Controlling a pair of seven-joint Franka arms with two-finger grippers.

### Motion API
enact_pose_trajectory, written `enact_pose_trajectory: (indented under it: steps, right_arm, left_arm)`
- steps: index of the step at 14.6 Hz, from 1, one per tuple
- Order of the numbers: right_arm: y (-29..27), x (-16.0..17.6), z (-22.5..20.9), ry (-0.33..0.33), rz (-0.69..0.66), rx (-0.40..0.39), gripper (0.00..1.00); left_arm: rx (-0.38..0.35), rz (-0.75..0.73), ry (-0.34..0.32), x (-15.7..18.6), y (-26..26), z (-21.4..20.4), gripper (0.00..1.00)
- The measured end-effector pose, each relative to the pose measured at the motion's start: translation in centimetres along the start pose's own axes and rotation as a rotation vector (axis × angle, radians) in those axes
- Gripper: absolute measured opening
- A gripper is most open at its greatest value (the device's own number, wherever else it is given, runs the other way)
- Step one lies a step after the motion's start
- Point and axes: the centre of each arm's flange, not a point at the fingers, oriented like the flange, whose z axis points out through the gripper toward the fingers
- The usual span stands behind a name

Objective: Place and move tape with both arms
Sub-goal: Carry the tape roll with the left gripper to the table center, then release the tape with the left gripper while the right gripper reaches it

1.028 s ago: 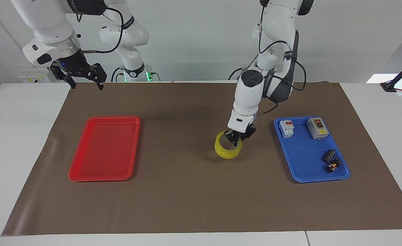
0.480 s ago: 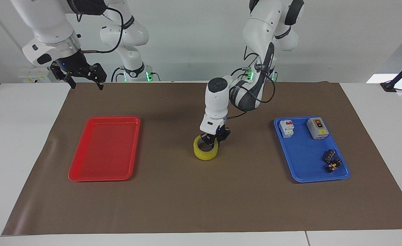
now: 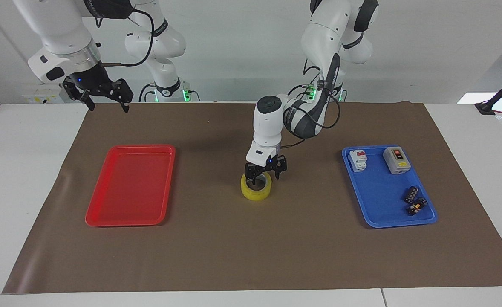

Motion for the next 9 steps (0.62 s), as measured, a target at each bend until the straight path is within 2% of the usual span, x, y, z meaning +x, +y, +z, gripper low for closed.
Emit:
enact_pose_trajectory:
  steps: [5, 7, 9]
  right_arm:
    - [0.0, 0.0, 0.0, 0.0, 0.0, 0.0, 1.0]
    - [0.0, 0.0, 0.0, 0.0, 0.0, 0.0, 1.0]
    - [-0.5, 0.0, 0.1, -0.005, -0.006, 0.03, 1.0]
  left_arm:
    - [0.044, 0.001, 0.018, 7.3, -7.6, -6.3, 1.0]
    - [0.043, 0.025, -0.003, 9.7, -11.4, -9.2, 1.0]
    - [0.016, 0.064, -0.051, 11.8, -15.5, -11.5, 1.0]
